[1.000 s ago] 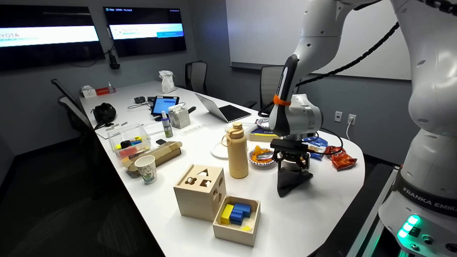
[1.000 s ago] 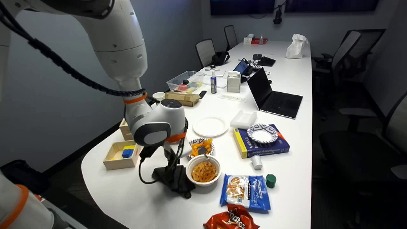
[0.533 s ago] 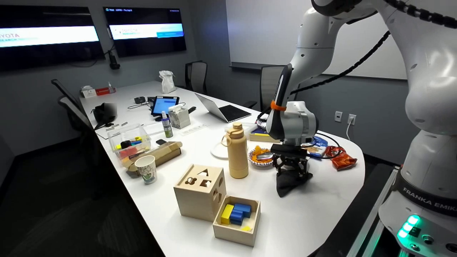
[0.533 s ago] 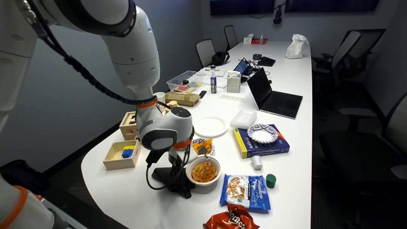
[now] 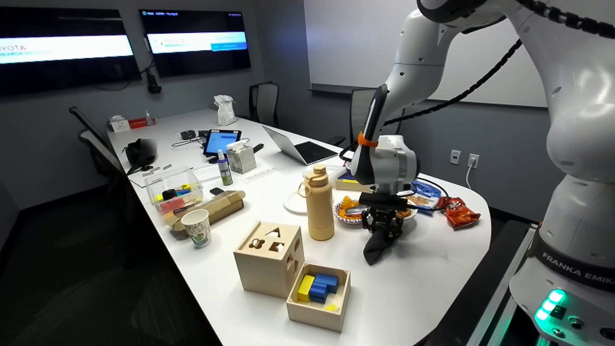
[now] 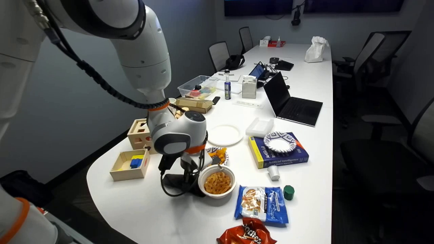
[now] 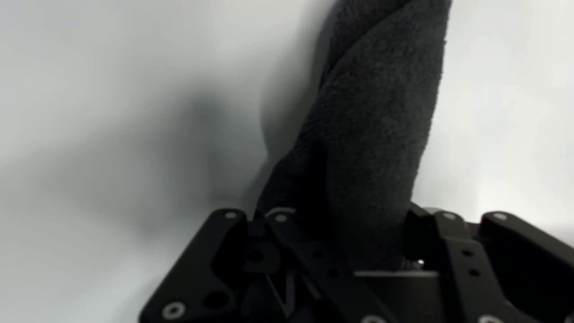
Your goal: Use the black towel to wipe the table
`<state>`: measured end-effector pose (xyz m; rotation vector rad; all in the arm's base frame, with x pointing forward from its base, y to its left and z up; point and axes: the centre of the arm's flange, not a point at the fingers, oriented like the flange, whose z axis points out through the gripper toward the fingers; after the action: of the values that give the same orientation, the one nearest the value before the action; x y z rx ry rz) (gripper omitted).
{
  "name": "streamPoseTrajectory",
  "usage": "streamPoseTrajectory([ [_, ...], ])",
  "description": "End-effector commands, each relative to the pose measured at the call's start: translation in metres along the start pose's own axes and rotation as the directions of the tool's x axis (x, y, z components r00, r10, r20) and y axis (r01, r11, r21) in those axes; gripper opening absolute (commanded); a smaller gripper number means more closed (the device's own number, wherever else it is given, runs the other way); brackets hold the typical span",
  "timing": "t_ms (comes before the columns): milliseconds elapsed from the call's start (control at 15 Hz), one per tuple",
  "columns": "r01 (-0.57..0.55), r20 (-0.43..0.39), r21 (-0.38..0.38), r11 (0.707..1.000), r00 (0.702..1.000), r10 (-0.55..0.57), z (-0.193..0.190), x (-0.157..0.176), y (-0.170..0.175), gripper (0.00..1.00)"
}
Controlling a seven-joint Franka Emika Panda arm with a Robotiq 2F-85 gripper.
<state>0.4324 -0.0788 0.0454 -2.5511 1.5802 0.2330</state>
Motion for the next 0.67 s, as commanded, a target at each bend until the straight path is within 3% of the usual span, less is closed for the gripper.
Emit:
streamPoseTrajectory([
  [0, 0.116, 0.039, -0.006, 0.993, 0.993, -0.116, 0.007, -0.019, -0.025, 0.02],
  [333, 0.262, 0.085, -0.013, 0.965, 0.962, -0.260, 0.021, -0.050, -0.065, 0.05],
  [600, 0.289, 0.148, -0.038, 0.957, 0.948, -0.280, 0.031, -0.069, -0.063, 0.05],
])
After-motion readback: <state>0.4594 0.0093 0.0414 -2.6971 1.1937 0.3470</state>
